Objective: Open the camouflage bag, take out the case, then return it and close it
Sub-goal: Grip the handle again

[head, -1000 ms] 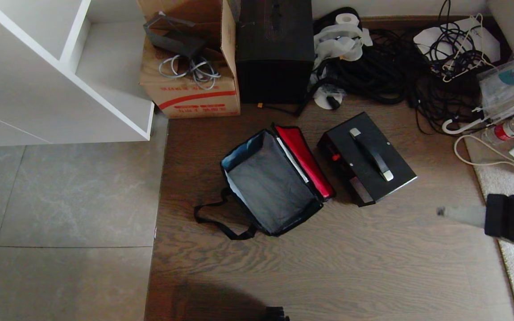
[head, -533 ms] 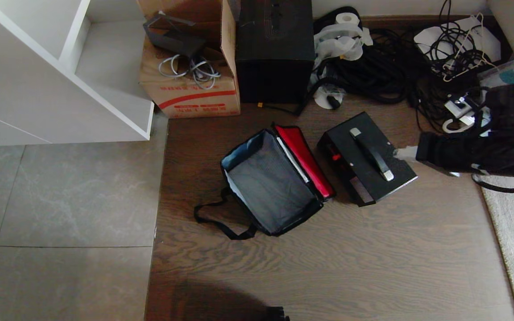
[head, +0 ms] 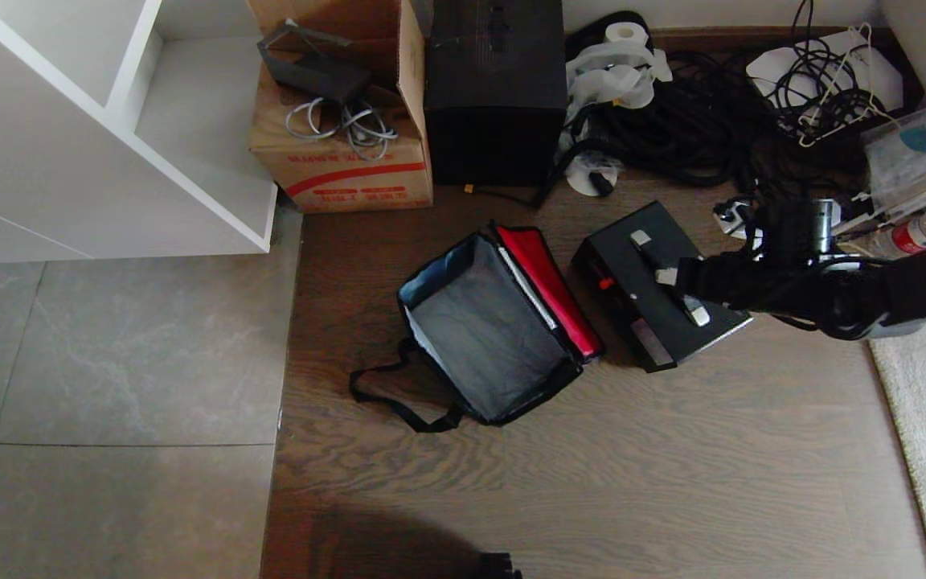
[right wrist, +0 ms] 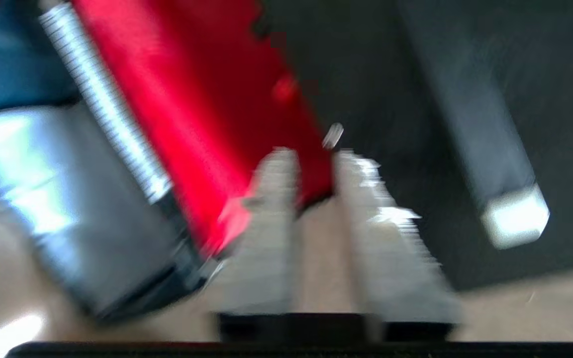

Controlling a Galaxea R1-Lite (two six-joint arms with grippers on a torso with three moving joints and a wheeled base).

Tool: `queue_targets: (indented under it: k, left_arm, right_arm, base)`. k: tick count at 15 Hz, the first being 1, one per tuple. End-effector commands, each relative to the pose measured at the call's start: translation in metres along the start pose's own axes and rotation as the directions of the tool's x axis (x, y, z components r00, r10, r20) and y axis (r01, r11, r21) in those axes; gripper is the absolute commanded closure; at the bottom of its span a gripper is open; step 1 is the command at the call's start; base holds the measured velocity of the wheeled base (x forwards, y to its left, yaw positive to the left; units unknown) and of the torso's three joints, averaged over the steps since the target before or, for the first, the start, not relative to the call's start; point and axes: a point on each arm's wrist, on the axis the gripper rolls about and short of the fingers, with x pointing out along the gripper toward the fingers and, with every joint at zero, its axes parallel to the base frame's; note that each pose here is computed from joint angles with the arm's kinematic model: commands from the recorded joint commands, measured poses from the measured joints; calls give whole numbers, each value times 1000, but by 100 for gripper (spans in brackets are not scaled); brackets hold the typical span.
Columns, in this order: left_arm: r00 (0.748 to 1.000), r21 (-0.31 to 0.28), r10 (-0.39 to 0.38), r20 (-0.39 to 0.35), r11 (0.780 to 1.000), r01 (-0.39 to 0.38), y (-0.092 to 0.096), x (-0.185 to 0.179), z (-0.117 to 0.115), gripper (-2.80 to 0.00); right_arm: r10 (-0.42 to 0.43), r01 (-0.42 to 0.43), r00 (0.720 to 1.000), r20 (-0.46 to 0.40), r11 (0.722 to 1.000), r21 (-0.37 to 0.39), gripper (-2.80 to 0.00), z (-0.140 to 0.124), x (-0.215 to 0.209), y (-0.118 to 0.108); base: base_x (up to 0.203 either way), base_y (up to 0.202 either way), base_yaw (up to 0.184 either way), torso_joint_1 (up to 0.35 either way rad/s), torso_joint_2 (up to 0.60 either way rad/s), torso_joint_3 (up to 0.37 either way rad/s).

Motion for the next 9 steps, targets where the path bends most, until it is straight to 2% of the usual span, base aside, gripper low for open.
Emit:
queue_targets:
  k: [1,4,5,6,7,8,9]
  left_arm:
    - [1000,0,0,-9,1000,0,0,1,-3,0]
    - [1000,0,0,-10,1000,0,0,1,-2,0]
    - [1000,0,0,-9,1000,0,0,1,-2,0]
    - [1000,0,0,-8,1000,0,0,1,-3,0]
    - [1000,0,0,-8,1000,0,0,1,-3,0]
    - [1000,0,0,-8,1000,0,0,1,-3,0]
    - [1000,0,0,-8,1000,0,0,1,-3,0]
  right_arm:
    - [-17,17,1000,-2,998,-67,-280,-7,21,-2]
    - [-19,24,999,27,982,-188,-280,-15,31,12]
    - [-58,65,998,38,974,-218,-280,-19,35,17]
    - [-125,138,990,67,954,-266,-280,-23,39,19]
    - [-201,222,975,98,922,-317,-280,-24,42,19]
    - [-293,319,948,127,874,-366,-280,-26,44,18]
    - [-391,416,909,148,811,-411,-280,-29,46,18]
  base:
    - [0,0,0,0,0,0]
    - [0,0,0,0,0,0]
    - [0,0,0,0,0,0]
    - [0,0,0,0,0,0]
    - [0,0,0,0,0,0]
    - [0,0,0,0,0,0]
    - [0,0,0,0,0,0]
